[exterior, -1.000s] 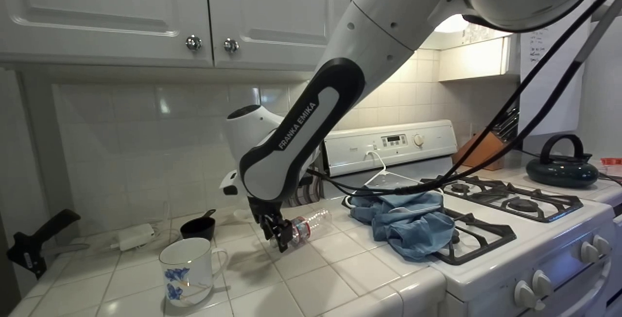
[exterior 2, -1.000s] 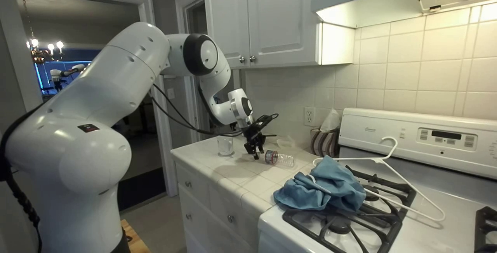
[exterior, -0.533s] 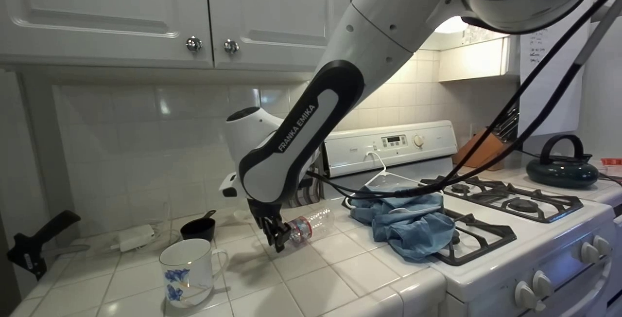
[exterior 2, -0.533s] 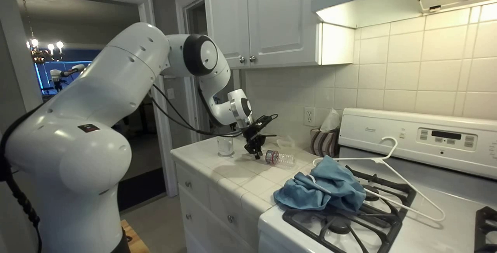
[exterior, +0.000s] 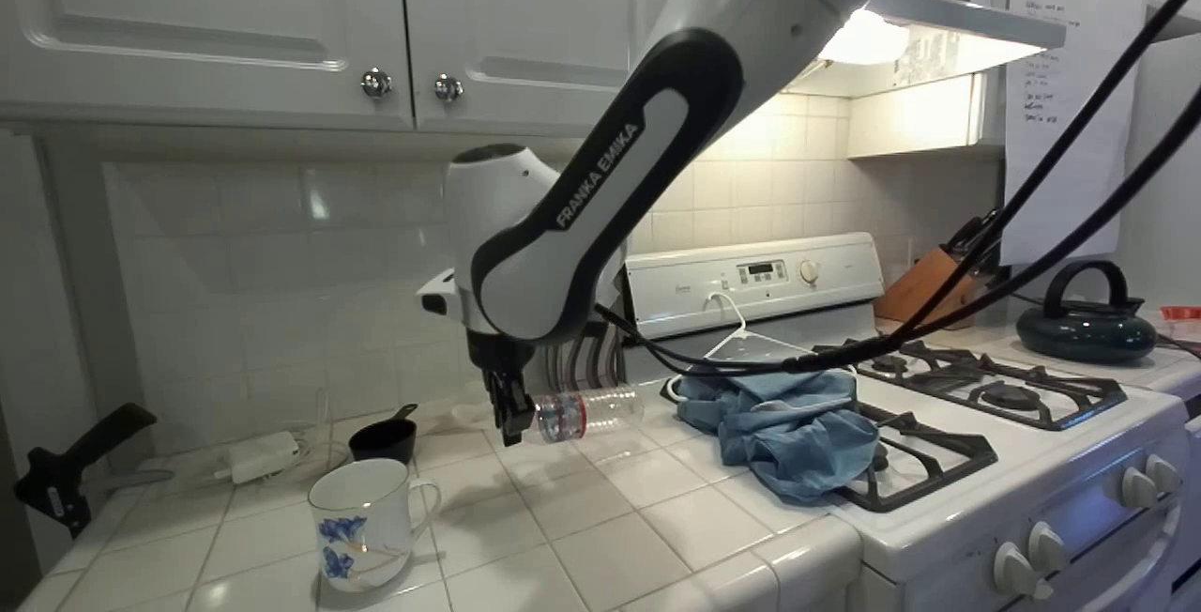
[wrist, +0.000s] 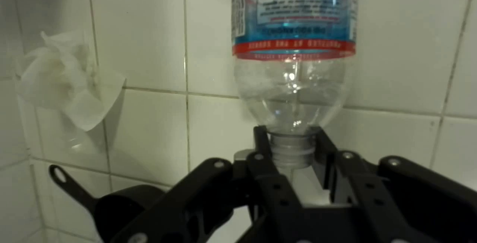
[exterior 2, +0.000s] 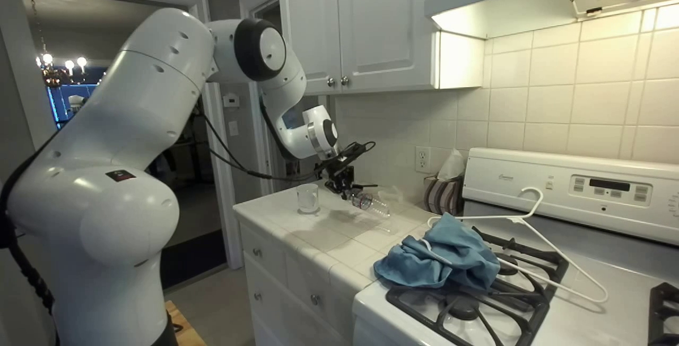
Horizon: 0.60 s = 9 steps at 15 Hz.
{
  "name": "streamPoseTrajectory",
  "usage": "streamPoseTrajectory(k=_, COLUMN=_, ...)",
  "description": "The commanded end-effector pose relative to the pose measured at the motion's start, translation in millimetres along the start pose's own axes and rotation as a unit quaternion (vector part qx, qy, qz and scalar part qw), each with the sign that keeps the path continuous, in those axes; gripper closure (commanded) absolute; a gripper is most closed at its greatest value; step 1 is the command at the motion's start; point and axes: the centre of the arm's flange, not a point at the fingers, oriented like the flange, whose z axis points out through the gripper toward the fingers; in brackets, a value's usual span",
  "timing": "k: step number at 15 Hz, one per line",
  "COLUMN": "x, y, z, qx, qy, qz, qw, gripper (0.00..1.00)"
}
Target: Pick up the water bottle, put it in an upright position and move the black cup to the right
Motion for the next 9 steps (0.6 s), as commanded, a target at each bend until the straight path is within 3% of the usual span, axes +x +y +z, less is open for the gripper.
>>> streamPoseTrajectory(k=1, x=-40.3, y=-40.6, z=-67.9, qx=-0.004, qy=0.056, qz=0.082, qw=0.995, gripper=0.92)
streamPoseTrajectory(k=5, x=-87.4, y=-54.9, z=-108.4, qx=-0.008, qy=0.125, qz=0.165, qw=0.9783, gripper=0.92)
streamPoseTrajectory(k=9, x=-150.3, y=-74.3, z=-128.3, qx=-0.042, qy=0.213, qz=0.235, qw=0.9475, gripper=0.92)
